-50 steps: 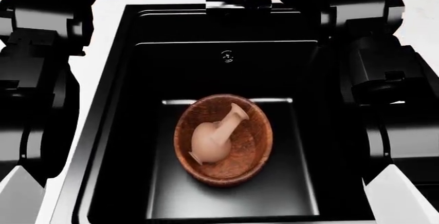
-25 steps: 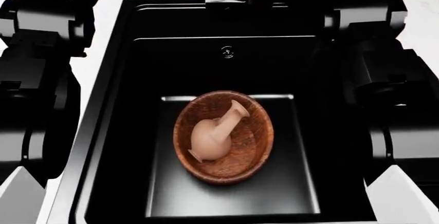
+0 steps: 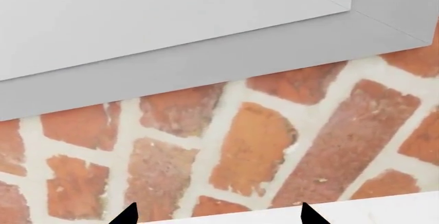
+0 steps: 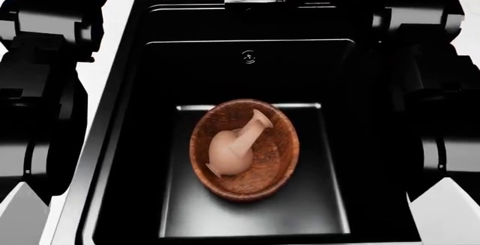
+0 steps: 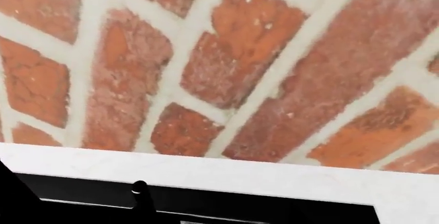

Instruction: Pick the bowl and jug and place them in the sink. Then turn on the water.

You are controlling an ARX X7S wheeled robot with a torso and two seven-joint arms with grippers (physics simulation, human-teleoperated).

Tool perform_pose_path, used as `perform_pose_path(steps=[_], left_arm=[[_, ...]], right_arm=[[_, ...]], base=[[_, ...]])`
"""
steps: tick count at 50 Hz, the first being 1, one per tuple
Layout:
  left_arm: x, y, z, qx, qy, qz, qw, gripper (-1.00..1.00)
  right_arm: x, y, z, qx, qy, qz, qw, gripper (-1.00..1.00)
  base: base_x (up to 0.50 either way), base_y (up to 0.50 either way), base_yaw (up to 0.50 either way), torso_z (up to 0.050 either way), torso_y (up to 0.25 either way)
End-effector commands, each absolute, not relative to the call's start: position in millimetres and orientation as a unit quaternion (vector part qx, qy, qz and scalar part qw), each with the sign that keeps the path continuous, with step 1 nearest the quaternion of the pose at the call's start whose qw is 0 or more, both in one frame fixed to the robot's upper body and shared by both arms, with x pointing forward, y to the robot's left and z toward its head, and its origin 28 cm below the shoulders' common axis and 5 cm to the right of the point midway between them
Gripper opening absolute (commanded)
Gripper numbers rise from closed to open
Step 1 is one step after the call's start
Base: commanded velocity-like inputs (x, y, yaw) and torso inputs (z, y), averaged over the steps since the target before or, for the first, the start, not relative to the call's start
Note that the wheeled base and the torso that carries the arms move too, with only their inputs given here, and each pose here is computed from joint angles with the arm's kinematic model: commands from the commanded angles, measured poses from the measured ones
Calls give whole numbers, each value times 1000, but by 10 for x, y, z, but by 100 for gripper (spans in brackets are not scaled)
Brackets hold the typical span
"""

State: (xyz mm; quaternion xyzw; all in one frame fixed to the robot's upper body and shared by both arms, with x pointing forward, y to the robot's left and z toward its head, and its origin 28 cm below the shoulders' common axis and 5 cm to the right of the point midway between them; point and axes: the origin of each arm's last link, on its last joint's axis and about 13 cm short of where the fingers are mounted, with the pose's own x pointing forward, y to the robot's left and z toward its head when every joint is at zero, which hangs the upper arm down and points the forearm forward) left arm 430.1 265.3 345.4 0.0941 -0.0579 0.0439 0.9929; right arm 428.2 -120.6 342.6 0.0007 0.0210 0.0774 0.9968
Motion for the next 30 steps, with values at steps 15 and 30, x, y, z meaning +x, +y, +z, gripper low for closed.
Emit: perform_pose_path(steps=[15, 30], left_arm=[[4312, 2636, 3399, 92, -55, 40, 993, 100], [4314, 2621, 3401, 93, -55, 39, 993, 100]], right_arm=[[4277, -1439, 3357, 28, 19, 26, 999, 100], [4273, -1513, 3298, 36, 28, 9, 999, 100]], base=[[0, 0, 0, 0, 0], [0, 0, 0, 0, 0]])
